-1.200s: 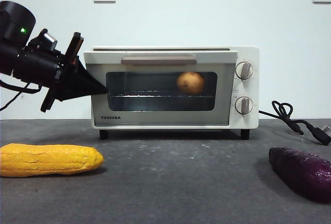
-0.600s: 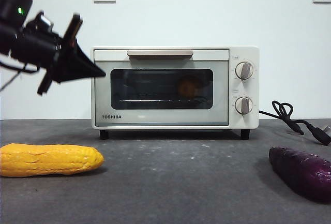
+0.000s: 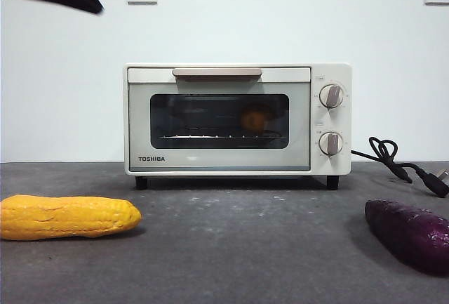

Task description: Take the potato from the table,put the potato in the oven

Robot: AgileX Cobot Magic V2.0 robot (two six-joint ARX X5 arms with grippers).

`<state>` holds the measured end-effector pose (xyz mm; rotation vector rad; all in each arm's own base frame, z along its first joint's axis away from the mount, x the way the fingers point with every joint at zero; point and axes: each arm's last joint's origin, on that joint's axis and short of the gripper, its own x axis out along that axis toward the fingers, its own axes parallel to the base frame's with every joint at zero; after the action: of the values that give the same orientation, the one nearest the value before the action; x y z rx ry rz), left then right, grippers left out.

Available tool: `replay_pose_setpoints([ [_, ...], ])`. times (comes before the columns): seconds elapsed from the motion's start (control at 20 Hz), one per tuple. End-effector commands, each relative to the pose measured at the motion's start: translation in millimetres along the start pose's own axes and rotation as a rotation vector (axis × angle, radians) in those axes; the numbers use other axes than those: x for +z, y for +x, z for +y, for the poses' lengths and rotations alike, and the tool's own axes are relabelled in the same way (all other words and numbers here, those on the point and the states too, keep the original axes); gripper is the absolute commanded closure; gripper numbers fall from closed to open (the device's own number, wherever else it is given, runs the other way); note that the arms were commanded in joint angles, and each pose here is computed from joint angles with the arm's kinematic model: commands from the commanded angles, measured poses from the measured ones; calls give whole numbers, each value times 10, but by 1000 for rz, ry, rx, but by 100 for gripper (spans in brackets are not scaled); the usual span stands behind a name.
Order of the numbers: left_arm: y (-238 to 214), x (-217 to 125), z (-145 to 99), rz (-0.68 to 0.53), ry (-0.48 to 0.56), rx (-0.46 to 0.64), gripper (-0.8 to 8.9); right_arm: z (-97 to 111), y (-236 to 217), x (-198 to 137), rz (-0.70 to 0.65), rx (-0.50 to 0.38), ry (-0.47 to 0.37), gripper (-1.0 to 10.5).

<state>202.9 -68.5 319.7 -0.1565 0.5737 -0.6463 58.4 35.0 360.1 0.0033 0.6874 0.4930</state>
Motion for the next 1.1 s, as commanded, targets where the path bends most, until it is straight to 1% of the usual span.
replay_pose_setpoints([
  [0.05, -227, -76, -148, 17, 59, 13, 821, 17, 35, 29, 15, 43, -34, 506],
  [0.2, -478, -188, -277, 34, 83, 37, 821, 22, 80, 52, 33, 52, -51, 507],
  [0.35, -692, -293, -370, 40, 91, 24, 821, 23, 95, 64, 33, 52, -51, 527],
  [0.4, -744, -318, -386, 38, 92, 23, 821, 24, 100, 68, 34, 52, -52, 618],
  [0.45, -794, -344, -400, 37, 92, 23, 821, 24, 103, 69, 35, 52, -52, 801],
  [0.5, -827, -363, -410, 39, 91, 23, 821, 24, 103, 69, 35, 52, -52, 953],
  [0.8, -874, -422, -418, 71, 79, 25, 818, 23, 110, 73, 37, 48, -44, 946],
  [1.1, -874, -425, -417, 74, 78, 26, 817, 22, 110, 72, 38, 46, -42, 946],
])
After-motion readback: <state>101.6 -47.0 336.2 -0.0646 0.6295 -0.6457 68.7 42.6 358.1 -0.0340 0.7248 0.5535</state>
